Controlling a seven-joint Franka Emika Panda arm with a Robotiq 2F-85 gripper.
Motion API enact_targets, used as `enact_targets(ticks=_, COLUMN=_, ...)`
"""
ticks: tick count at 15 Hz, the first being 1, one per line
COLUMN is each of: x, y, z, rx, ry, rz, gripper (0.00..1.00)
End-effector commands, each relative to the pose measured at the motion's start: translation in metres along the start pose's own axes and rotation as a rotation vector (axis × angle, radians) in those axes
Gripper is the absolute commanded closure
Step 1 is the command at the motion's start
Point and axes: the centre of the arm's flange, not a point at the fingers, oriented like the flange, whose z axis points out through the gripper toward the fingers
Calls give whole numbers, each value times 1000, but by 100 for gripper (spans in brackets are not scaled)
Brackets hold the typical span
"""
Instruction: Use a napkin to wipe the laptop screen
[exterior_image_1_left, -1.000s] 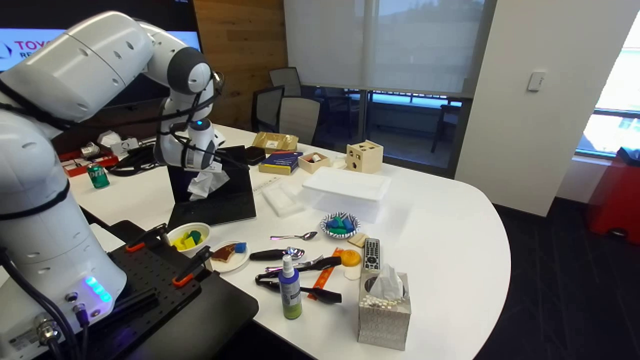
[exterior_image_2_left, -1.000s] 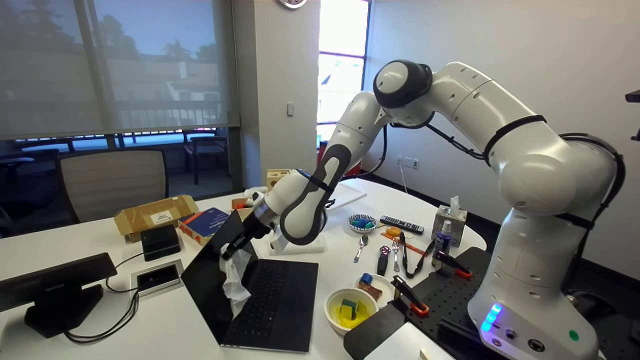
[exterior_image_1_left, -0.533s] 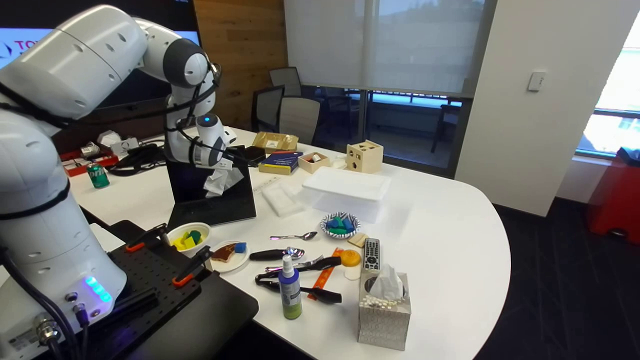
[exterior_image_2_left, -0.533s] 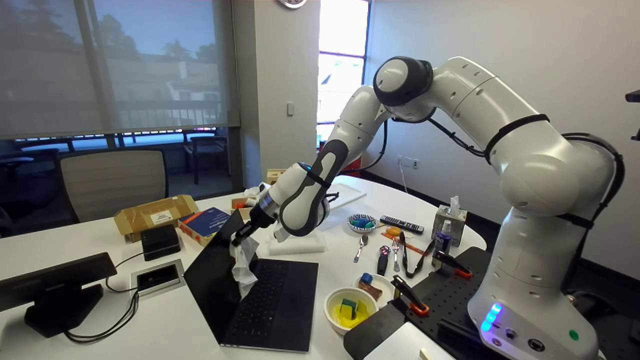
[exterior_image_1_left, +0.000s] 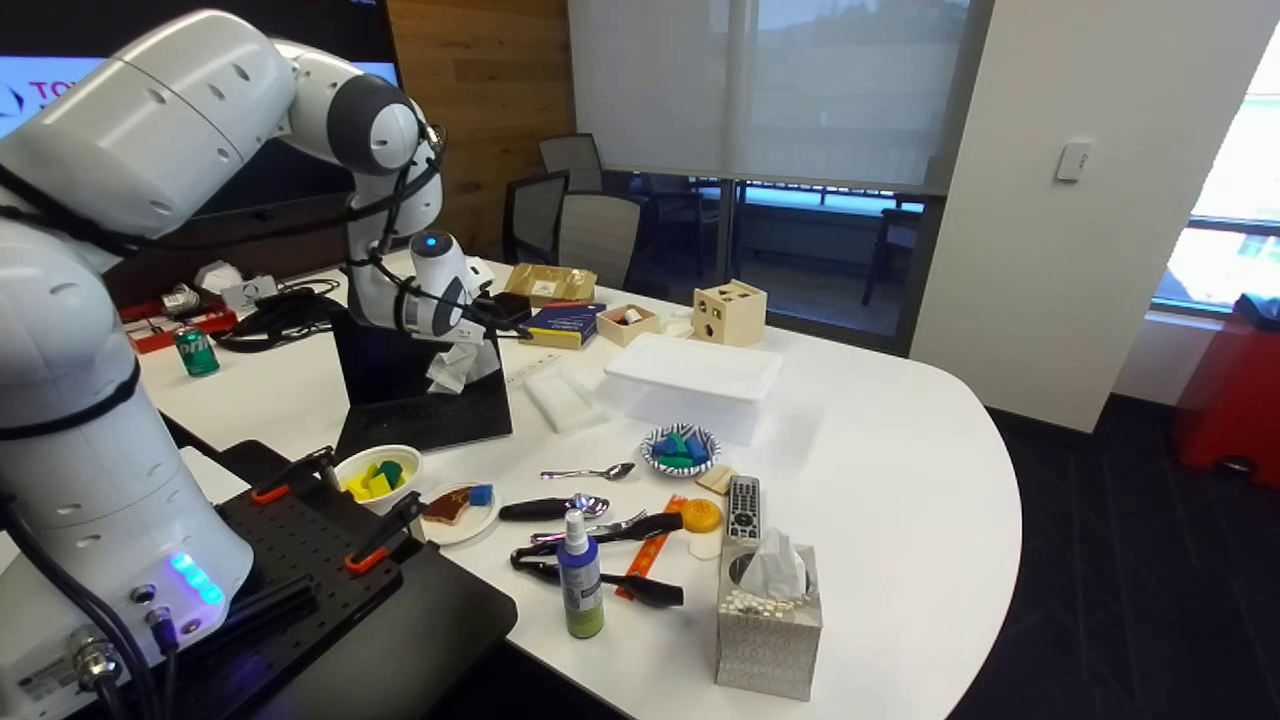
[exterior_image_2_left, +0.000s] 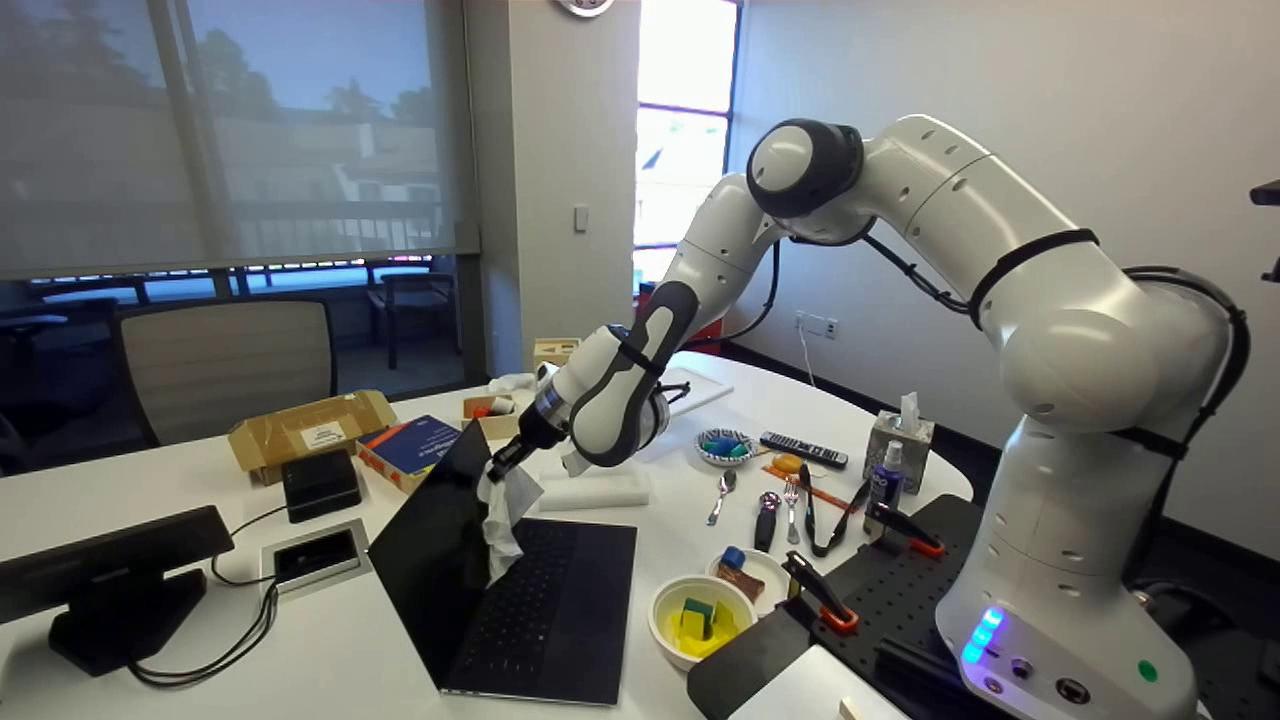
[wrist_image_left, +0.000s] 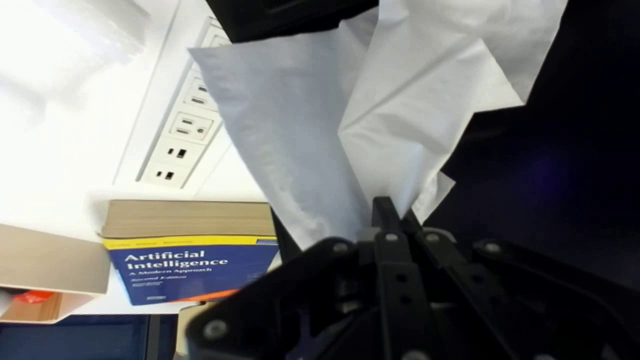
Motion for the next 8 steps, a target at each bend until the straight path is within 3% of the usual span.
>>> enact_targets(ticks=1, x=5, y=14, z=1, rx=-35, ry=-7, rz=44, gripper=100)
enact_targets(ticks=8, x=9, y=26, z=24, rx=-29, ry=-74, rz=65, gripper=100)
